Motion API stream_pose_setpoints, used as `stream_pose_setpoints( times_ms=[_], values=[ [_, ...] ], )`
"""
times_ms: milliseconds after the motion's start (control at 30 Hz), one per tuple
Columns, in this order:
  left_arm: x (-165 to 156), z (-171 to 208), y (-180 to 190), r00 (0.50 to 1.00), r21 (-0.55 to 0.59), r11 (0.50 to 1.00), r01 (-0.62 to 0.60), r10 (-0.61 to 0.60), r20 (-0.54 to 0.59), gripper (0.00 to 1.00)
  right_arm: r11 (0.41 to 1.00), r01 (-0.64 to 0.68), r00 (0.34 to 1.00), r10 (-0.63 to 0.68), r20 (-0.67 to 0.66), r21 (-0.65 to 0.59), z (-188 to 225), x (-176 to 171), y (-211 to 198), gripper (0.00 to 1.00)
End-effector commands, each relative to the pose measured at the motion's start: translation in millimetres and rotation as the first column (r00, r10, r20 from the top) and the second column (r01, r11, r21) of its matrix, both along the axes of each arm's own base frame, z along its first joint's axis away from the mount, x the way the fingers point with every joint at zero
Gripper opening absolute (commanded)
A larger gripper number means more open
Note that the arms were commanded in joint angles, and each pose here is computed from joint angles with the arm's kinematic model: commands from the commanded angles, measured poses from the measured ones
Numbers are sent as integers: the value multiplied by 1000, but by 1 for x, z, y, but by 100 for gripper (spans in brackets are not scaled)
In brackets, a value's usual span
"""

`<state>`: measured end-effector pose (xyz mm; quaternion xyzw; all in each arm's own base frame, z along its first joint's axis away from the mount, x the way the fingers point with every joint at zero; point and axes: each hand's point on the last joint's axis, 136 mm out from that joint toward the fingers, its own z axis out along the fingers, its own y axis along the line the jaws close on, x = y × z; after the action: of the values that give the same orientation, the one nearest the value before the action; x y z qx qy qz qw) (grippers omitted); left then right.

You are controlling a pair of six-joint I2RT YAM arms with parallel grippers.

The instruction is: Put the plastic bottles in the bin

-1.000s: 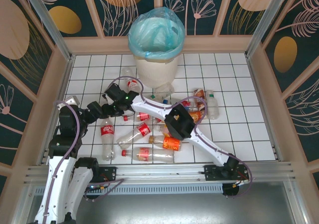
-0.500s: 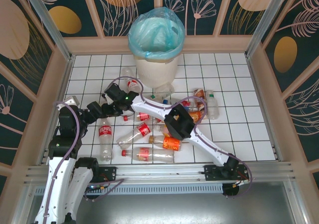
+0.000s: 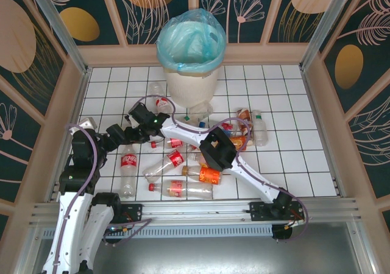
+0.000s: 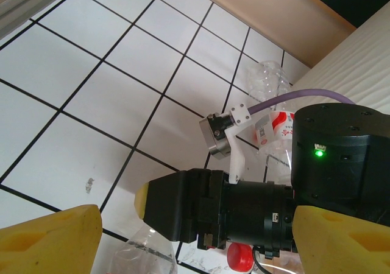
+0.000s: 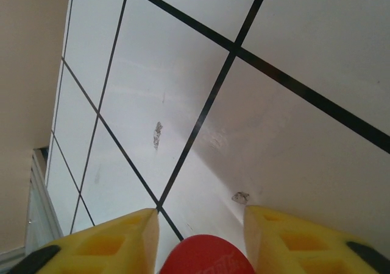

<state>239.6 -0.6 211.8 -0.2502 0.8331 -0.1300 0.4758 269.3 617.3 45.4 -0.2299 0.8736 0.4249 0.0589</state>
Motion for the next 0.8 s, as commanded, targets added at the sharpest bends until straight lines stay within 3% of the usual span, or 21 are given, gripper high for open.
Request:
stream_pose_setpoints(
  times_ms=[0, 233, 467, 533, 667, 767],
  values=[
    [2, 4, 3, 1000, 18, 1000, -9, 9, 24, 82, 1000, -5, 1000, 5, -10, 27, 2, 3, 2, 37],
    [2, 5, 4, 1000, 23, 1000, -8, 8, 22, 82, 996, 9, 998, -15, 63, 88, 51, 15, 3, 18],
    [-2, 48, 9, 996, 38, 999, -35, 31, 86, 81, 963, -12, 959, -65, 275, 270, 181, 28, -2, 0],
    [-5, 69, 10, 993, 43, 998, -39, 34, 116, 81, 945, -30, 936, -87, 342, 325, 220, 30, -8, 0],
    [-14, 129, 12, 980, 59, 997, -44, 31, 198, 79, 914, -61, 834, -174, 524, 401, 305, 39, -27, 0],
    [-23, 172, 13, 965, 69, 997, -44, 25, 262, 77, 897, -66, 685, -278, 673, 437, 372, 48, -53, 0]
  ],
)
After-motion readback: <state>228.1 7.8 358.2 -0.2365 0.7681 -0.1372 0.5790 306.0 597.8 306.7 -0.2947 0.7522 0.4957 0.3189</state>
